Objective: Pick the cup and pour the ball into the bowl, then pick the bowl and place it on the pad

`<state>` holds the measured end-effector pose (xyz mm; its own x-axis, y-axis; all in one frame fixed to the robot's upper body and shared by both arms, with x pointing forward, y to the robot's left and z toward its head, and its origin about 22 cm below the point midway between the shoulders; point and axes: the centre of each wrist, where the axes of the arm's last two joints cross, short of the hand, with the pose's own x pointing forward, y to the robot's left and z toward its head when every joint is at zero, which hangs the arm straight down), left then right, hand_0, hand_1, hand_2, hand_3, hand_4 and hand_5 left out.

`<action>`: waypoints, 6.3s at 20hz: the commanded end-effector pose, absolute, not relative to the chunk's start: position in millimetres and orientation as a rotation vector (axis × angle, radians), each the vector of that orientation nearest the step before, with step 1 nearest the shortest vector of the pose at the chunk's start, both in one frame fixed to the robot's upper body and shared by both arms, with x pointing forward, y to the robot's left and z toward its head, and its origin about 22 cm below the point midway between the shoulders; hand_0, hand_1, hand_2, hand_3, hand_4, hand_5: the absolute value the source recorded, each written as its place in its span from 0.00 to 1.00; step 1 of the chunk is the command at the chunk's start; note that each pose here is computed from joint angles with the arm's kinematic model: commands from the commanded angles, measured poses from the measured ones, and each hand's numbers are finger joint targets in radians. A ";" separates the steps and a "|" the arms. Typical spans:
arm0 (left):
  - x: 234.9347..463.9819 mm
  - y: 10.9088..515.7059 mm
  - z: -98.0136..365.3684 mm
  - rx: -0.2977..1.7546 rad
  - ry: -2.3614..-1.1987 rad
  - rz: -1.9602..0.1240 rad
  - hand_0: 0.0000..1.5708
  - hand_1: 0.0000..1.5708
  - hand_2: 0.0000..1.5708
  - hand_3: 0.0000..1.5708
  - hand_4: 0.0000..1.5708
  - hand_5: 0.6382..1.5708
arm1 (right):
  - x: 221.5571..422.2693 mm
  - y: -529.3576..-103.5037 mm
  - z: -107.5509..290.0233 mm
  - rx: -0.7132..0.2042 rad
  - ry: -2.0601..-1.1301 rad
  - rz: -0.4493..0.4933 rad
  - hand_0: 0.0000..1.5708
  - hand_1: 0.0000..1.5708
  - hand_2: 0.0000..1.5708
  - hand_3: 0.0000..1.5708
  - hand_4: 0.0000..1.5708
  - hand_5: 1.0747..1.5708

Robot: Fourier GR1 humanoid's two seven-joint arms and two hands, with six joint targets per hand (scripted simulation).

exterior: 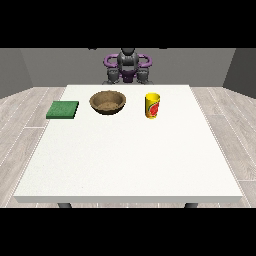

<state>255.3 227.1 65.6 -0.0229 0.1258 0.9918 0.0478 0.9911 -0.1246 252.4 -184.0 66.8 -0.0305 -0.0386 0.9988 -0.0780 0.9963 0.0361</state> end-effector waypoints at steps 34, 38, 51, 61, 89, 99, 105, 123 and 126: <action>329.6 285.7 11.4 0.033 -1.987 0.008 0.00 0.00 0.00 0.00 0.00 0.82 | 261.7 -152.8 174.0 0.135 -2.004 0.149 0.00 0.00 0.00 0.00 0.00 0.99; 343.4 276.1 1.5 0.081 -1.961 0.040 0.00 0.00 0.00 0.00 0.00 0.84 | 259.7 -173.0 189.9 0.180 -1.985 0.166 0.00 0.00 0.00 0.00 0.00 0.99; 354.1 280.0 -37.5 0.112 -1.973 0.090 0.00 0.00 0.00 0.00 0.00 0.84 | 251.3 -218.5 211.1 0.169 -2.064 0.162 0.00 0.00 0.00 0.00 0.00 0.99; 352.7 330.1 -31.2 0.407 -2.094 0.031 0.84 0.84 1.00 1.00 0.59 0.99 | 225.4 -243.8 220.2 0.218 -2.140 0.243 0.00 0.00 0.00 0.00 0.00 0.98; 423.2 211.9 31.5 1.040 -1.859 -0.562 0.91 0.91 1.00 1.00 0.64 0.99 | 261.0 -295.6 181.4 0.196 -2.014 0.165 0.00 0.00 0.00 0.00 0.20 0.98; 434.1 191.4 34.5 1.459 -1.735 -0.981 0.86 0.86 1.00 1.00 0.54 0.98 | 282.3 -289.8 167.4 0.183 -1.918 0.118 0.00 0.00 0.00 0.00 0.23 0.99; 410.3 130.8 -8.5 1.476 -1.654 -1.328 0.83 0.83 0.89 0.90 0.61 0.89 | 288.5 -287.6 140.7 0.138 -1.855 0.095 0.00 0.00 0.00 0.00 0.24 0.99; 407.4 89.1 12.4 1.618 -1.541 -1.621 0.95 0.95 1.00 1.00 0.64 0.95 | 290.8 -309.4 107.4 0.123 -1.744 0.029 0.00 0.00 0.00 0.00 0.24 0.99; 400.6 112.7 -4.2 1.406 -1.530 -1.306 0.60 0.60 0.87 0.83 0.69 0.87 | 276.6 -316.1 95.0 0.109 -1.687 0.014 0.00 0.00 0.00 0.00 0.24 0.99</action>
